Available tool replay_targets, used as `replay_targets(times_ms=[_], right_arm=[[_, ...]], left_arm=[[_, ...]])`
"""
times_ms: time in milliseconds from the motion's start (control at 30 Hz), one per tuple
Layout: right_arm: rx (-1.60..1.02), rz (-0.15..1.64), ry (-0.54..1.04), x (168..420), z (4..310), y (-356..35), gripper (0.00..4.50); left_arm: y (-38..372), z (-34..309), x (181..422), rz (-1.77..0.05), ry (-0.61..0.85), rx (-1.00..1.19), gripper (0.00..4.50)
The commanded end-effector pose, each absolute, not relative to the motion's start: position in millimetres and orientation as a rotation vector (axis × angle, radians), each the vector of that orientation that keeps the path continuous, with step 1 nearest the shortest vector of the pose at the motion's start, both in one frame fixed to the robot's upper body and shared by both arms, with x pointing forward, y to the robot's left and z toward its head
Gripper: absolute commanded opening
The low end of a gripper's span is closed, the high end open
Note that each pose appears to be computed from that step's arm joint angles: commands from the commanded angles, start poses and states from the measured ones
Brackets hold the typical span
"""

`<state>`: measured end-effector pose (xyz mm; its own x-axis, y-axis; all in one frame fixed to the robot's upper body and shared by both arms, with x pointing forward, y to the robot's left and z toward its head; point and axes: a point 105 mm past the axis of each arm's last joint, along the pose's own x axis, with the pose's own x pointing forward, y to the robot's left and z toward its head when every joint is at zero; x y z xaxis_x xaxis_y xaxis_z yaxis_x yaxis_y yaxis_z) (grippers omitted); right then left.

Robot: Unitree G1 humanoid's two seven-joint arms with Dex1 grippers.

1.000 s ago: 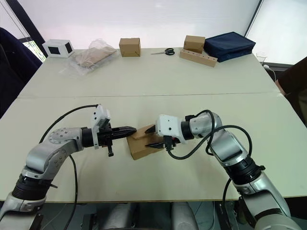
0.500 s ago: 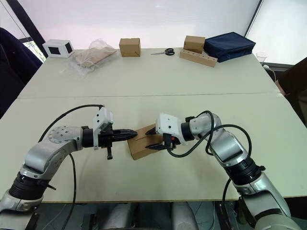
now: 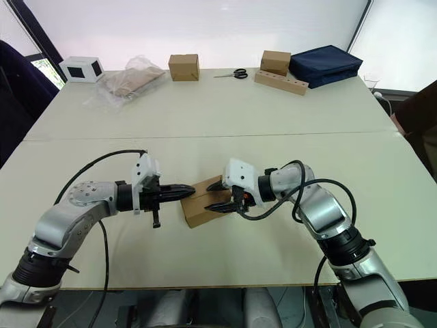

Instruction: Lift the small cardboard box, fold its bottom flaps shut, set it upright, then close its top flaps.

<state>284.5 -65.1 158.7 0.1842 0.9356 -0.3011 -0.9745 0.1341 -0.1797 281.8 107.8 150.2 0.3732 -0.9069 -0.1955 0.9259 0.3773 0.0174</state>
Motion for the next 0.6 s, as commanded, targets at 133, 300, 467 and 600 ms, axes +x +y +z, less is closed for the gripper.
replay_targets(times_ms=[133,300,467,600], right_arm=[[-0.195,1.295,0.027,266.2,194.8,-94.7,2.21],[-0.132,1.229,0.171,243.7,173.7,-123.1,2.21],[-0.124,1.159,0.220,235.0,156.1,-133.7,2.21],[-0.128,1.193,0.197,233.3,161.6,-120.9,2.21]], left_arm=[[134.2,175.7,249.1,-1.153,0.168,0.059,0.00],[151.9,164.3,222.7,-1.091,0.276,0.021,0.00],[167.3,147.7,219.3,-0.988,0.326,0.032,0.00],[170.5,142.0,219.6,-0.963,0.334,0.013,0.00]])
